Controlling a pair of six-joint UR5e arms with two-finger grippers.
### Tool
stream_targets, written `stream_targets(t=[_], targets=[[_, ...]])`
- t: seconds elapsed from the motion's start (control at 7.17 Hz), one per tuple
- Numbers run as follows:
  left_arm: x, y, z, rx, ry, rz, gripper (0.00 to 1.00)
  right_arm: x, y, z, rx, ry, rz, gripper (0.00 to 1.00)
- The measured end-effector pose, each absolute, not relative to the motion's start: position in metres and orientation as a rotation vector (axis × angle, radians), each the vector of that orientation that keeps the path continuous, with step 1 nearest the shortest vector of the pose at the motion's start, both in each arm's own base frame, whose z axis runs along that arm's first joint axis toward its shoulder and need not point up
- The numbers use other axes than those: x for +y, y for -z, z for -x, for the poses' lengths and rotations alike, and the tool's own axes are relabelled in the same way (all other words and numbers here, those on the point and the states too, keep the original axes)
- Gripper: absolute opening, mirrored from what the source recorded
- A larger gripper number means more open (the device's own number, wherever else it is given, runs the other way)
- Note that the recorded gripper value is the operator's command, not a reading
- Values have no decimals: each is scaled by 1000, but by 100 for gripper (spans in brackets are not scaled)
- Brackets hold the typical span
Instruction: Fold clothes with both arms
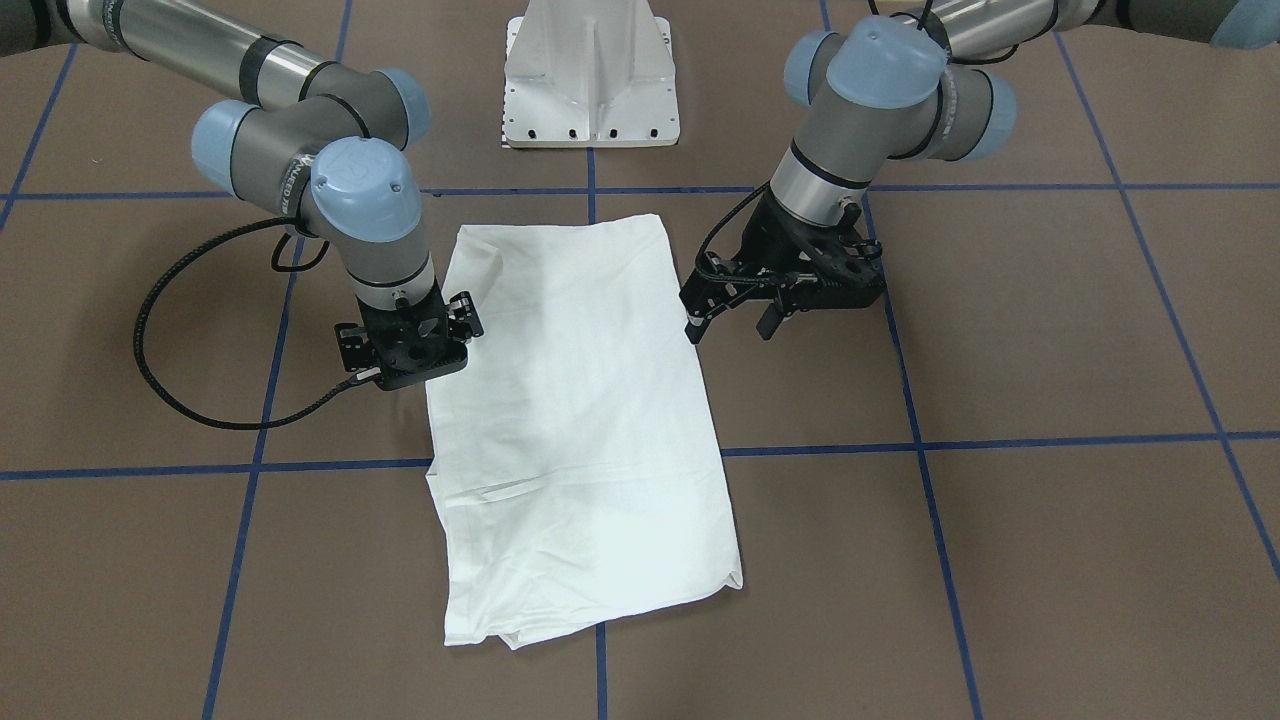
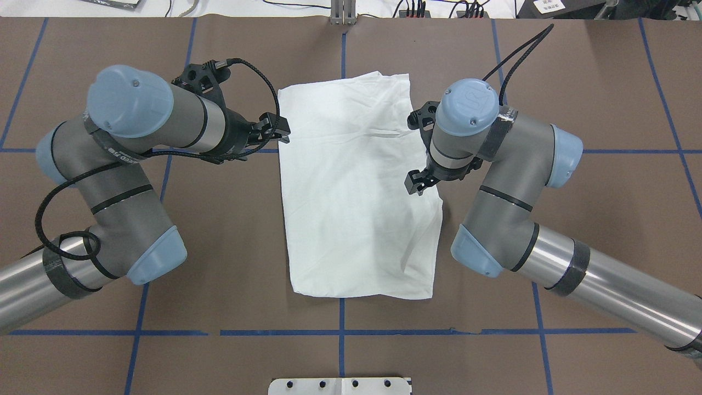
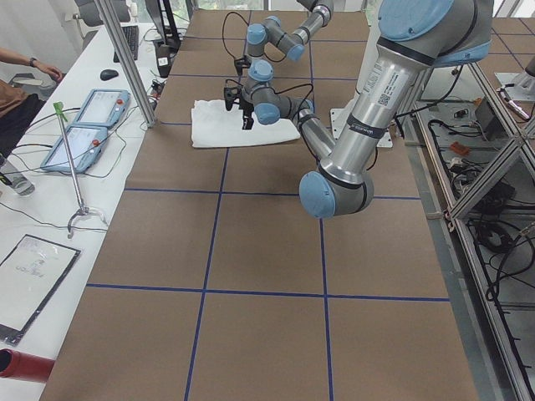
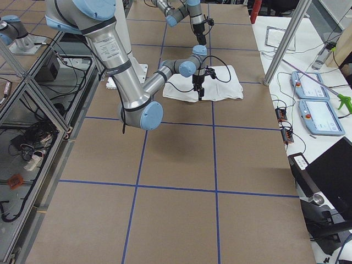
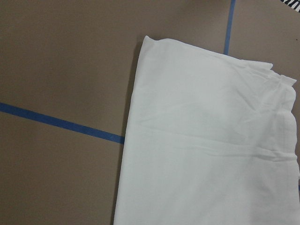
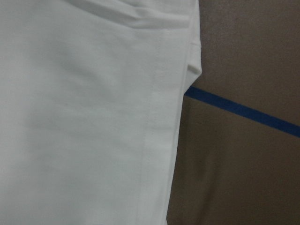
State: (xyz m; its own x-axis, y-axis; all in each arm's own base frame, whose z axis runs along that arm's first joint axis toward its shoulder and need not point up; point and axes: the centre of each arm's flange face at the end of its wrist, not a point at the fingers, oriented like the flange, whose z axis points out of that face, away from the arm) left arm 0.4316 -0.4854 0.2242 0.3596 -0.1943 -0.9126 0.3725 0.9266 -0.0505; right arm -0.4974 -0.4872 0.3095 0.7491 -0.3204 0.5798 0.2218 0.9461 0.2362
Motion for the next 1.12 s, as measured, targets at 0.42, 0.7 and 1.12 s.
stream_targets(t=[0.42, 0.7, 1.12], targets=[[-478, -207, -422, 1178, 358, -200, 100, -450, -318, 530, -657, 288, -100, 100], [-477, -204, -422, 1183, 355, -203, 100, -441, -336, 524, -638, 279, -76, 100], [-477, -204, -422, 1183, 354, -202, 100, -417, -365, 483, -633, 275, -64, 100]])
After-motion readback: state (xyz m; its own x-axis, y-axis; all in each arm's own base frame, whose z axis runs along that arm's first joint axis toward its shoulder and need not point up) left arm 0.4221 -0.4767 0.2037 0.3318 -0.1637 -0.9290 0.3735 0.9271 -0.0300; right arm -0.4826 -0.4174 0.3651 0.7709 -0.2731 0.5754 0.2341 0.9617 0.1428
